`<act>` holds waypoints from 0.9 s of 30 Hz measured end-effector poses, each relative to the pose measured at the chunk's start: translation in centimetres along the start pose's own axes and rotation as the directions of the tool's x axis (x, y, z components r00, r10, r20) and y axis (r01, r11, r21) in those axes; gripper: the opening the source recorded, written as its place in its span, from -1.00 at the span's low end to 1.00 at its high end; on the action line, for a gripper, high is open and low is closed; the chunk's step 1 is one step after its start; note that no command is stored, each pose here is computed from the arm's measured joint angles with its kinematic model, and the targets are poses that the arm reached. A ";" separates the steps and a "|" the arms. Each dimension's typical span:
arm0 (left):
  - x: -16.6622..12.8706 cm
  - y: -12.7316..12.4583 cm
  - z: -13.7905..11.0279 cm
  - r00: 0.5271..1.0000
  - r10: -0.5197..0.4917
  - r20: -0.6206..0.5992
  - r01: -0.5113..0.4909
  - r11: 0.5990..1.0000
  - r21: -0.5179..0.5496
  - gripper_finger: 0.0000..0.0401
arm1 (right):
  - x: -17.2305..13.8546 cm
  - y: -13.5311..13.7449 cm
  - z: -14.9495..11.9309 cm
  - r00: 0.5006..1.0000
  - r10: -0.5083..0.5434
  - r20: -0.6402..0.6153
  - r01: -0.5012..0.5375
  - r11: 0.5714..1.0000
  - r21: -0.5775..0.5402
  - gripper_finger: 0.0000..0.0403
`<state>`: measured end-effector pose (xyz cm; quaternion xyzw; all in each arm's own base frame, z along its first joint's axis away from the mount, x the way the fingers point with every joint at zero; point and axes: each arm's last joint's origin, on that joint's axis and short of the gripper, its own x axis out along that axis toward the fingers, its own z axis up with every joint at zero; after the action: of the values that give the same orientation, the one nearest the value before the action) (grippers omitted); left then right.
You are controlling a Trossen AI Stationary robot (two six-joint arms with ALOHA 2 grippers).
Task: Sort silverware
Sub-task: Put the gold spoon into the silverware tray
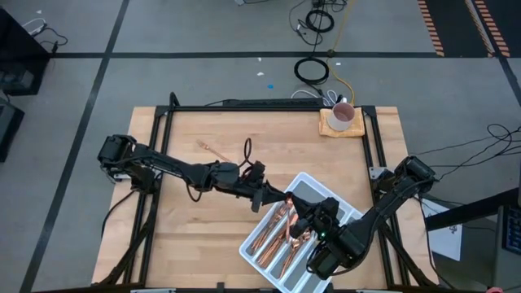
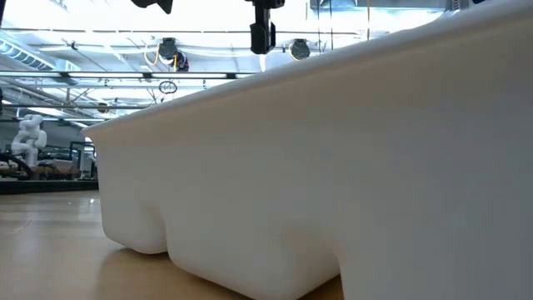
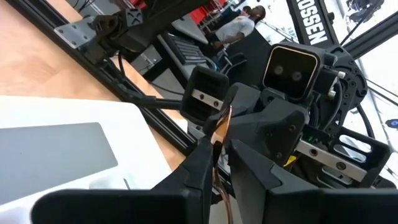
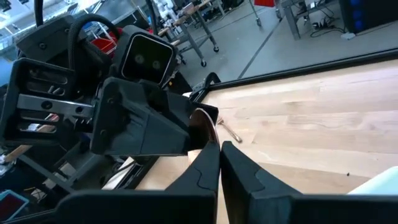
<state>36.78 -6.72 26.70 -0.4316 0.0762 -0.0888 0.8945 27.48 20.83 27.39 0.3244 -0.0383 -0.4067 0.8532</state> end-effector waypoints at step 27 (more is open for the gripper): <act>-0.2 0.7 -2.2 0.967 0.060 -0.248 -0.027 0.990 0.135 -0.99 | -2.2 -1.2 8.0 0.964 -0.089 -0.250 0.014 0.957 -0.289 -0.58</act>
<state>36.20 -7.90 24.78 -0.3557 0.1926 -0.1280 0.9055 22.57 17.66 33.42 0.2498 0.1415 -0.3841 0.8775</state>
